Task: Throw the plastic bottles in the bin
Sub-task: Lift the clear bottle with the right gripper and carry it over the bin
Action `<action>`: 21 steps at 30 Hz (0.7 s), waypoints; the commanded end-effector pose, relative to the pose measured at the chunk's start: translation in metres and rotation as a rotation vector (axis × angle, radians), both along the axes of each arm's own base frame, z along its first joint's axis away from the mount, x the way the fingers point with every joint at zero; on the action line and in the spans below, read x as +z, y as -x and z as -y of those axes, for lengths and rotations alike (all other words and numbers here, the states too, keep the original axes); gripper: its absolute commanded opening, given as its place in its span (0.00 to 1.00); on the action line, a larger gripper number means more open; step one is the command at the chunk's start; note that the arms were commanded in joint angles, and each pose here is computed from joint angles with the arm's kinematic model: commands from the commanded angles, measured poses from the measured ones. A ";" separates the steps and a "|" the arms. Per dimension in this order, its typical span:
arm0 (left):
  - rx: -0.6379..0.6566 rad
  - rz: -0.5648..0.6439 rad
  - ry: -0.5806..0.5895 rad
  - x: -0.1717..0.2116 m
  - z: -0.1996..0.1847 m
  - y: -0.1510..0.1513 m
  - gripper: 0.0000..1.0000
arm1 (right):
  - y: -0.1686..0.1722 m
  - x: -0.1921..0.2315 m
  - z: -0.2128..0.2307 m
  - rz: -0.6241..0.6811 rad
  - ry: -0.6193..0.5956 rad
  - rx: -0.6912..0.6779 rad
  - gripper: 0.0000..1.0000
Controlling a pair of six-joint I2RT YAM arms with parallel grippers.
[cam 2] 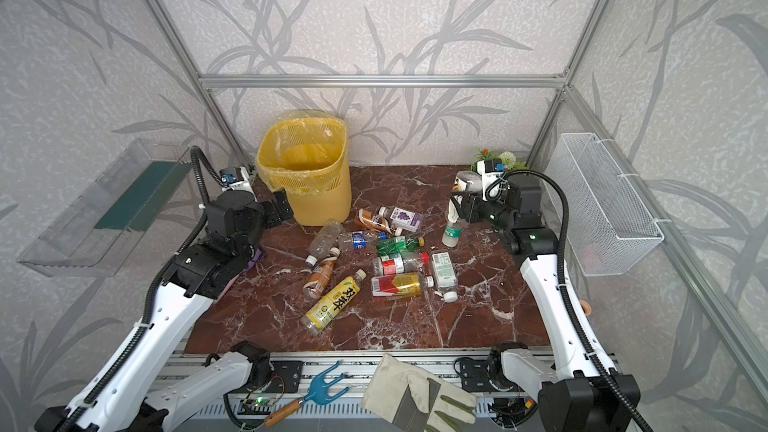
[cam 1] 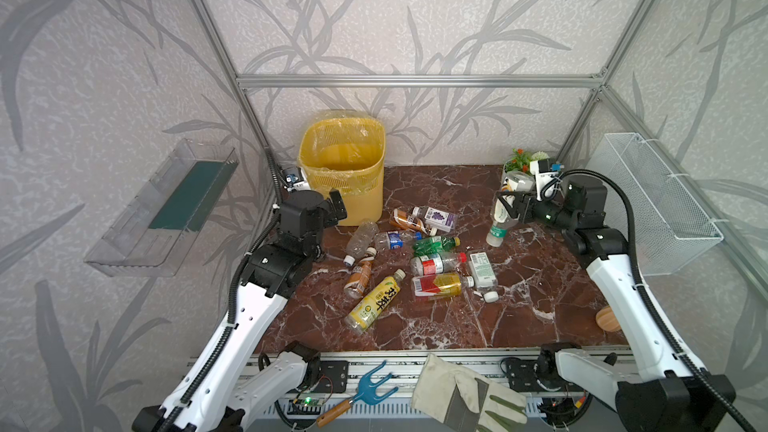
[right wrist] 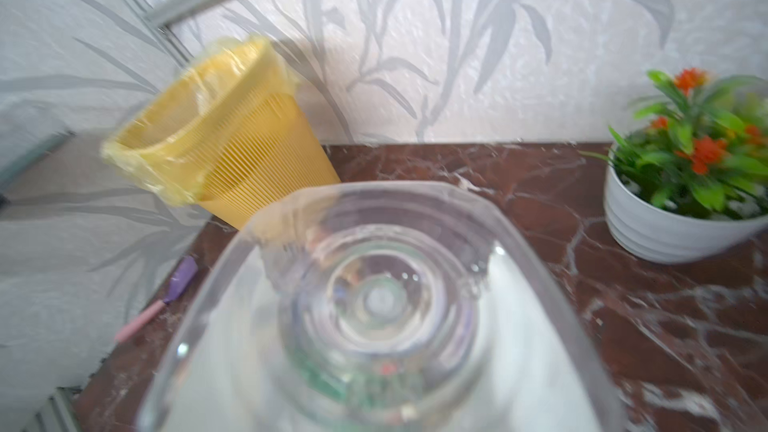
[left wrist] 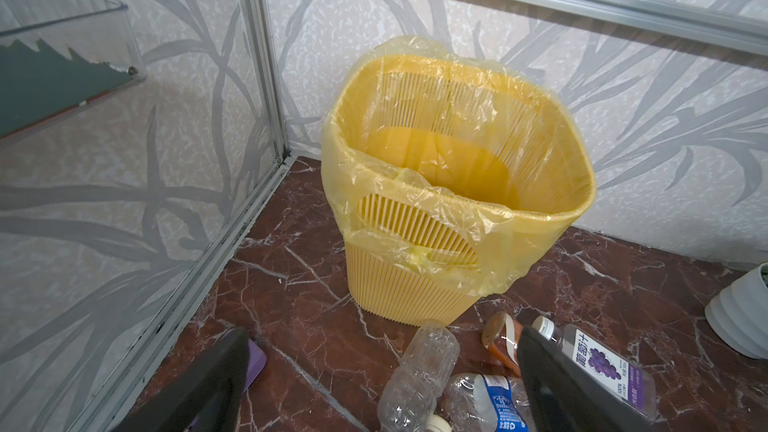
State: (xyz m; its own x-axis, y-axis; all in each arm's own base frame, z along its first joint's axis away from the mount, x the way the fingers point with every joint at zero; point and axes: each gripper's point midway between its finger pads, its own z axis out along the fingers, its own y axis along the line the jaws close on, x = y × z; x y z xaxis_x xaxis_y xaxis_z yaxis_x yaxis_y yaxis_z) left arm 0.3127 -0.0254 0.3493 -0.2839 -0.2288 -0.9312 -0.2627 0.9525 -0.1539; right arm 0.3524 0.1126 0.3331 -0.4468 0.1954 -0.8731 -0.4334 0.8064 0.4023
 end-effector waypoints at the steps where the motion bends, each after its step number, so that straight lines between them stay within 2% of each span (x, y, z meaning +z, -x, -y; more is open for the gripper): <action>1: 0.093 -0.038 0.021 -0.016 -0.017 0.009 0.99 | -0.001 0.062 -0.033 0.171 -0.214 0.101 0.56; 7: 0.162 -0.090 0.085 -0.036 -0.037 0.020 0.99 | -0.010 0.107 -0.095 0.283 -0.304 0.165 0.56; 13: 0.206 -0.182 0.166 -0.068 -0.052 0.029 0.99 | -0.020 0.154 -0.138 0.431 -0.560 0.155 0.55; 17: 0.218 -0.200 0.157 -0.076 -0.056 0.034 0.99 | -0.021 0.181 -0.172 0.521 -0.603 0.183 0.55; 21: 0.217 -0.214 0.149 -0.079 -0.057 0.038 0.99 | -0.045 0.186 -0.195 0.562 -0.650 0.139 0.54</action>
State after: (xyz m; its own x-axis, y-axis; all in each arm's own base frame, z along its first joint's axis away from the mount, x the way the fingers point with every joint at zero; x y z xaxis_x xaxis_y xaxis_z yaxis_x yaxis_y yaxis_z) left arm 0.2832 0.0289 0.2735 -0.3956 -0.4174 -0.8181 -0.4818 0.8527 -0.2020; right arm 0.3956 0.3142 0.4772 -0.1705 0.5957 -0.7849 -0.7569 0.4308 0.4914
